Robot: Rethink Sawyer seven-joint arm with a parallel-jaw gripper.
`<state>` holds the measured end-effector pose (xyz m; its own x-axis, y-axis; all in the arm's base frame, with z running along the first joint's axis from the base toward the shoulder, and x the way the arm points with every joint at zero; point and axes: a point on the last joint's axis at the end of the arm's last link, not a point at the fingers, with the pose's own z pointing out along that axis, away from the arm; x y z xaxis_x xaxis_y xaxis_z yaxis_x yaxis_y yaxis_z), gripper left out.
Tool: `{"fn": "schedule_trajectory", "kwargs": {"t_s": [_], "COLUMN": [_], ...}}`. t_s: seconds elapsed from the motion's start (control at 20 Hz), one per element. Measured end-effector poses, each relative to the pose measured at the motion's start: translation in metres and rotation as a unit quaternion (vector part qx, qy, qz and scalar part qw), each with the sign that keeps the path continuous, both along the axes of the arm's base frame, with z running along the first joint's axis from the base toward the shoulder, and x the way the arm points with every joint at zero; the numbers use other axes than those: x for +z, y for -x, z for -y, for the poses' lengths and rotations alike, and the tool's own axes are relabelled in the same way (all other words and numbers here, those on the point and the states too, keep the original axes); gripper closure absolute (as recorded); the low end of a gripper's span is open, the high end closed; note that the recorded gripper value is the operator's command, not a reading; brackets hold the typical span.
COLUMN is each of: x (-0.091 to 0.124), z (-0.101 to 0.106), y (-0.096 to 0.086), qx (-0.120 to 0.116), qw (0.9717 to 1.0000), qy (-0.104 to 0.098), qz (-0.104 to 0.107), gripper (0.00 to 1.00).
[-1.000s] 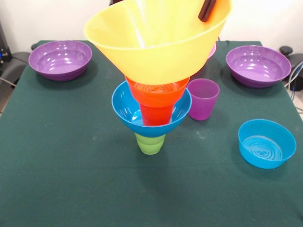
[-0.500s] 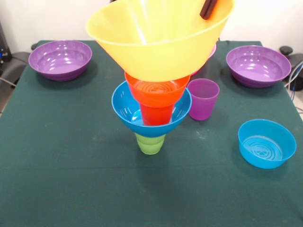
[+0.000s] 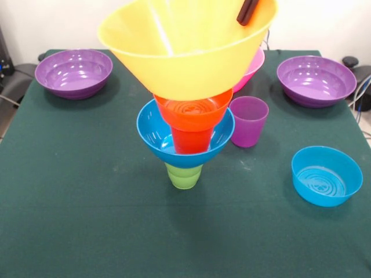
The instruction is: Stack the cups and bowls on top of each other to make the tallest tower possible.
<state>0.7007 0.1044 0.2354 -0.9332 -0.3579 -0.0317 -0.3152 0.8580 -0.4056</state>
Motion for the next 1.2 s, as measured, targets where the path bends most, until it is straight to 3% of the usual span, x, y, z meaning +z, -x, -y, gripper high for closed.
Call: {"fn": "schedule_trajectory", "kwargs": {"t_s": [0.75, 1.2], "x": [-0.012, -0.017], "z": [-0.006, -0.009], "y": [0.015, 0.016], "qx": [-0.006, -0.004], "qw": [0.9991, 0.999], "qy": [0.016, 0.017], "qz": [-0.038, -0.042], "gripper": [1.0, 1.0]}}
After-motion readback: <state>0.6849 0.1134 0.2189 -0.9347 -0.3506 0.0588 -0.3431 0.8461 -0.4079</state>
